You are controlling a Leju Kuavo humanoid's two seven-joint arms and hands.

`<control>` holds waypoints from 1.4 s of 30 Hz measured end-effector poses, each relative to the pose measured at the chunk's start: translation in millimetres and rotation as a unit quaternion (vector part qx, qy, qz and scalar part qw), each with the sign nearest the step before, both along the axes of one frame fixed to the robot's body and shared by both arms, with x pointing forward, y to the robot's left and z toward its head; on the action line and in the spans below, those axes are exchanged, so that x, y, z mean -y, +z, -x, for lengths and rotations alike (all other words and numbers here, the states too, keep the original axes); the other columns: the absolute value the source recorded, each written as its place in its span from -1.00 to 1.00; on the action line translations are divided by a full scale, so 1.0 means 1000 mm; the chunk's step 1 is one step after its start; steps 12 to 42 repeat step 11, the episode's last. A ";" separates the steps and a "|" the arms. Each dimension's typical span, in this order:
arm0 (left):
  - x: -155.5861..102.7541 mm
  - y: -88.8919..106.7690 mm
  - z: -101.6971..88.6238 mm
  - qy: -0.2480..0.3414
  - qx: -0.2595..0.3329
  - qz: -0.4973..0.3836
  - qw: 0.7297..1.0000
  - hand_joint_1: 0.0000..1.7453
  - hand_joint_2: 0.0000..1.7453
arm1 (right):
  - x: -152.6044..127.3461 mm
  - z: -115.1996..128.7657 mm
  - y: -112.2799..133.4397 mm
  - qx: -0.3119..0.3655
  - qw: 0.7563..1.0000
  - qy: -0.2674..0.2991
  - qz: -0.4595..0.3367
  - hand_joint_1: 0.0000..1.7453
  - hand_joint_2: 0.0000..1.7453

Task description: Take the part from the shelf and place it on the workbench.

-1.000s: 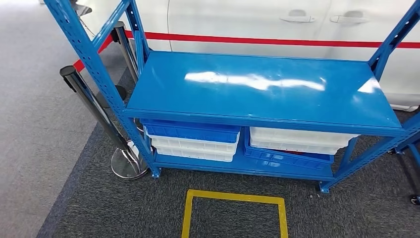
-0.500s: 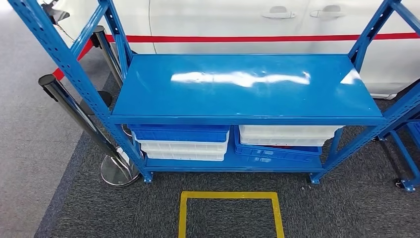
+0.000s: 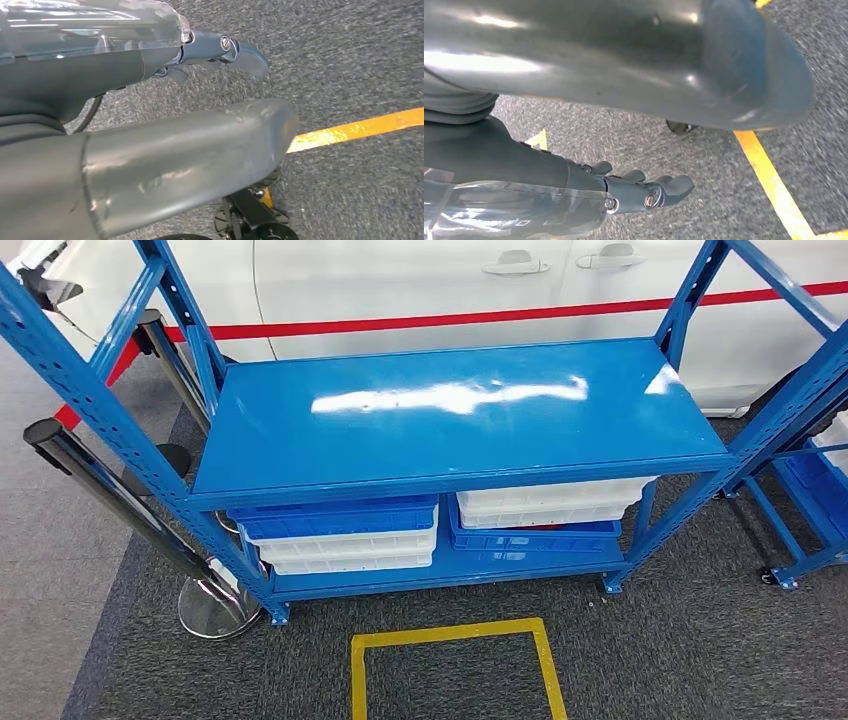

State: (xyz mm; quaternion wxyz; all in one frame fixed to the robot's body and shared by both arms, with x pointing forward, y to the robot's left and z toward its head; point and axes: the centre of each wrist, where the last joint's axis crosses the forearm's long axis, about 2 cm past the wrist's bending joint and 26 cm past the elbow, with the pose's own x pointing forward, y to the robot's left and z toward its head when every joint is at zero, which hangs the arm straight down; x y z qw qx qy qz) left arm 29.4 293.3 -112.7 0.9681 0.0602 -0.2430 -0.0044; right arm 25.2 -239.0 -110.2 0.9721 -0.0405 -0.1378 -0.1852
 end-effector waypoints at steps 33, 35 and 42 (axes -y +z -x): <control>-0.001 0.000 0.003 -0.003 -0.005 -0.003 1.000 -1.00 -1.00 | 0.000 0.000 0.000 -0.011 1.000 0.009 -0.004 -1.00 1.00; -0.001 0.000 0.003 -0.003 -0.005 -0.003 1.000 -1.00 -1.00 | 0.000 0.000 0.000 -0.011 1.000 0.009 -0.004 -1.00 1.00; -0.001 0.000 0.003 -0.003 -0.005 -0.003 1.000 -1.00 -1.00 | 0.000 0.000 0.000 -0.011 1.000 0.009 -0.004 -1.00 1.00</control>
